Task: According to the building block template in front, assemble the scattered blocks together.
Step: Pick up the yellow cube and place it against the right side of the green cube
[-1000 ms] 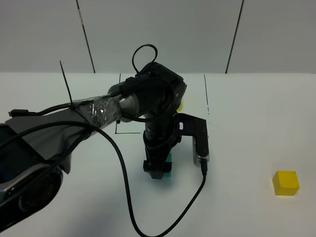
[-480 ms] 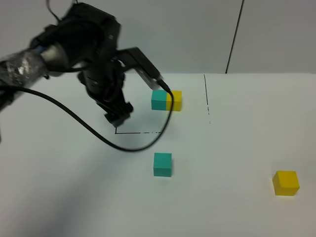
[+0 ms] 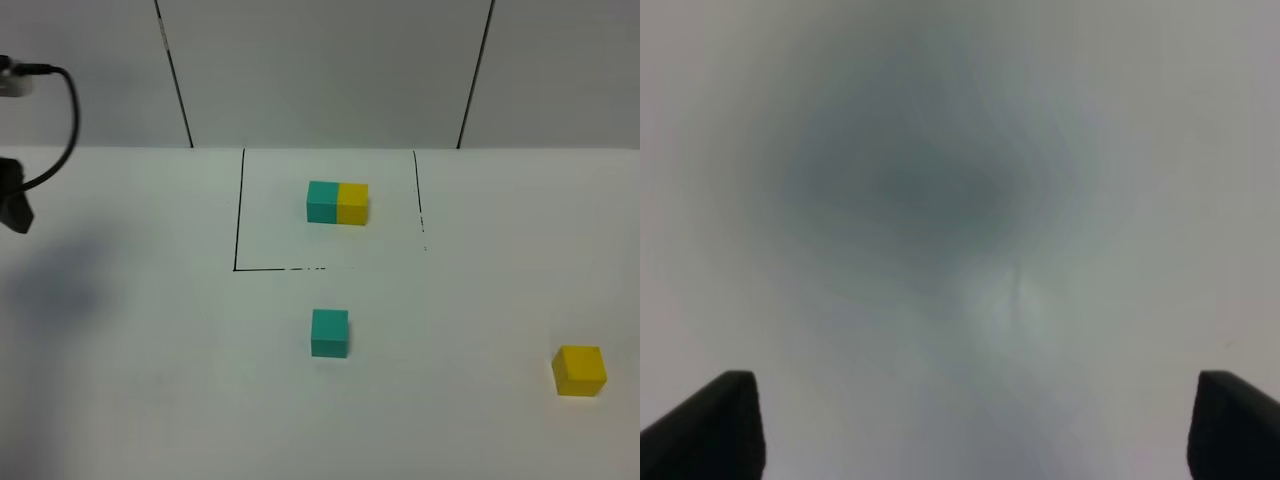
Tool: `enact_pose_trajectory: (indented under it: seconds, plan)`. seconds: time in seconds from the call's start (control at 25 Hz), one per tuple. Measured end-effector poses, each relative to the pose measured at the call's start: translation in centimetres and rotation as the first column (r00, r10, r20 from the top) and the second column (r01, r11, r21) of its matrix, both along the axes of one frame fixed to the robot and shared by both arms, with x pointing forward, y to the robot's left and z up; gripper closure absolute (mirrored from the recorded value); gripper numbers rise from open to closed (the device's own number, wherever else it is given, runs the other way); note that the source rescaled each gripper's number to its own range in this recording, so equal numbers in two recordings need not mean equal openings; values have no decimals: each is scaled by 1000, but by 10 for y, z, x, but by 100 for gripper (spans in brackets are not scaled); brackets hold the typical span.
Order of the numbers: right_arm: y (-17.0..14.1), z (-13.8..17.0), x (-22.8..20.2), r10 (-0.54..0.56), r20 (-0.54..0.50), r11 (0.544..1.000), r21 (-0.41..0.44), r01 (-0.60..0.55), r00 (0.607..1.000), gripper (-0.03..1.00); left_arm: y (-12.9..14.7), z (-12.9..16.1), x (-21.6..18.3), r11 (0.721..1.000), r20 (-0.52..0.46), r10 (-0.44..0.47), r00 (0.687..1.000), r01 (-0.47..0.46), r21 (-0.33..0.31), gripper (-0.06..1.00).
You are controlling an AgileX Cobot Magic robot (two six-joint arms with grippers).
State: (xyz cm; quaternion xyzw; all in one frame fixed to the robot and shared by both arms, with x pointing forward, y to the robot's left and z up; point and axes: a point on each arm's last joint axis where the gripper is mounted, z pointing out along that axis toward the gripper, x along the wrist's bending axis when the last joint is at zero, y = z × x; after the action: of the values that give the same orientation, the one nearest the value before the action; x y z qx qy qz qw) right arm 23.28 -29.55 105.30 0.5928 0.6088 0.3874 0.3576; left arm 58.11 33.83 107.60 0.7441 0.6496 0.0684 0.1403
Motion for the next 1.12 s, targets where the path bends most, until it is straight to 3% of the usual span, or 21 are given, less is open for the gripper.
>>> enact_pose_trajectory:
  seconds: [0.16,0.28,0.52,0.6,0.92,1.12]
  plan:
    - [0,0,0,0,0,1000,0,0,1000,-3,1,18,-61,998,179,50,983,-56,29,8]
    - [0,0,0,0,0,1000,0,0,1000,-3,-7,35,-111,995,346,61,936,-83,50,9]
    - [0,0,0,0,0,1000,0,0,1000,-3,-26,45,-202,993,554,49,831,-98,60,9]
    - [0,0,0,0,0,1000,0,0,1000,-3,-33,43,-227,995,581,52,812,-91,39,9]
    - [0,0,0,0,0,1000,0,0,1000,-3,-47,9,-303,998,616,52,786,-54,-14,11]
    - [0,0,0,0,0,1000,0,0,1000,-3,-51,-10,-335,1000,606,20,795,-19,-8,13]
